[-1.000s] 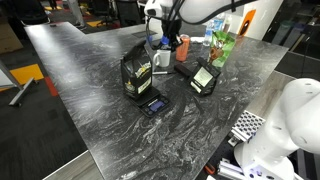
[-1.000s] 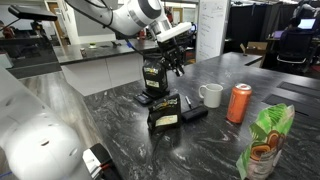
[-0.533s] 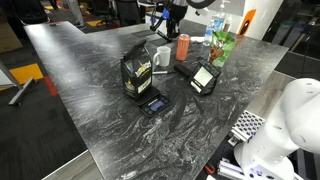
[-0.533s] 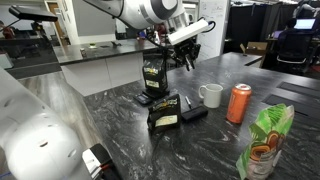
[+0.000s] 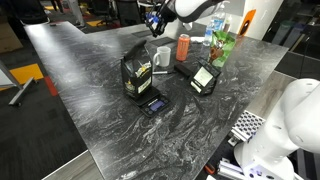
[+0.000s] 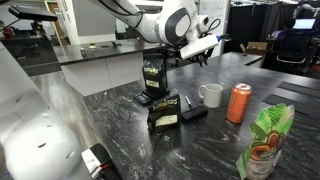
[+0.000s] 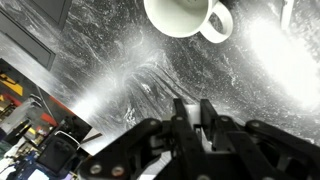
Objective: Put the thick black marker in the mug.
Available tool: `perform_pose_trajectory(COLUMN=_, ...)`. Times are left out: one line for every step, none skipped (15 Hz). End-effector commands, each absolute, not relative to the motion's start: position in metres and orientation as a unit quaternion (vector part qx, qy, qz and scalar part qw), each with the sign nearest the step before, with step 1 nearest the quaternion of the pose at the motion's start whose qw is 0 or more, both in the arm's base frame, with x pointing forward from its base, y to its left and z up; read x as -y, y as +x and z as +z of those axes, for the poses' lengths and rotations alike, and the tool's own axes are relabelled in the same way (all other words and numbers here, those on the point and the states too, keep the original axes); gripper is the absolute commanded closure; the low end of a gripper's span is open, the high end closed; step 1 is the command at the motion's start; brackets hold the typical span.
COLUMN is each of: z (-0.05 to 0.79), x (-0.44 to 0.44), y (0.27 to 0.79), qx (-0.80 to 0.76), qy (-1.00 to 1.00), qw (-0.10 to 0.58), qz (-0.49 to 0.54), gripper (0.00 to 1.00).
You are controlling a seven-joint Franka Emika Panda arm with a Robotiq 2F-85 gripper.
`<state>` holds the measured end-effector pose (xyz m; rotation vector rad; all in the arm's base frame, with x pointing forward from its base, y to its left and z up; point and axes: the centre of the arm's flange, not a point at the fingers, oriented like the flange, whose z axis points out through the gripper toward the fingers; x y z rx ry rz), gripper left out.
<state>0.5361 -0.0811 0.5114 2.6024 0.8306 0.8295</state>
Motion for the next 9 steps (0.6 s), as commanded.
perform_pose_trajectory(z=0.48, x=0.09, y=0.519, qx=-0.225, qy=0.919, qw=0.136, qz=0.295, gripper=0.95)
perform_pose_trajectory(z=0.474, x=0.091, y=0.509, qx=-0.203, qy=0.928, qw=0.142, qz=0.279, gripper=0.95)
perform_pose_trajectory(z=0.468, x=0.094, y=0.5, qx=-0.185, qy=0.934, qw=0.144, qz=0.27, gripper=0.95)
perform_pose_trajectory(z=0.463, x=0.099, y=0.492, qx=-0.166, qy=0.938, qw=0.146, qz=0.266, gripper=0.95)
perform_pose_trajectory(z=0.457, x=0.104, y=0.485, qx=-0.149, qy=0.942, qw=0.145, qz=0.265, gripper=0.95)
perform_pose_trajectory(z=0.452, x=0.109, y=0.48, qx=-0.137, qy=0.944, qw=0.141, qz=0.265, gripper=0.95)
perform_pose_trajectory(z=0.446, x=0.112, y=0.478, qx=-0.131, qy=0.945, qw=0.134, qz=0.266, gripper=0.95)
perform_pose_trajectory(z=0.442, x=0.115, y=0.48, qx=-0.132, qy=0.945, qw=0.127, qz=0.269, gripper=0.95)
perform_pose_trajectory(z=0.439, x=0.115, y=0.481, qx=-0.135, qy=0.945, qw=0.124, qz=0.272, gripper=0.95)
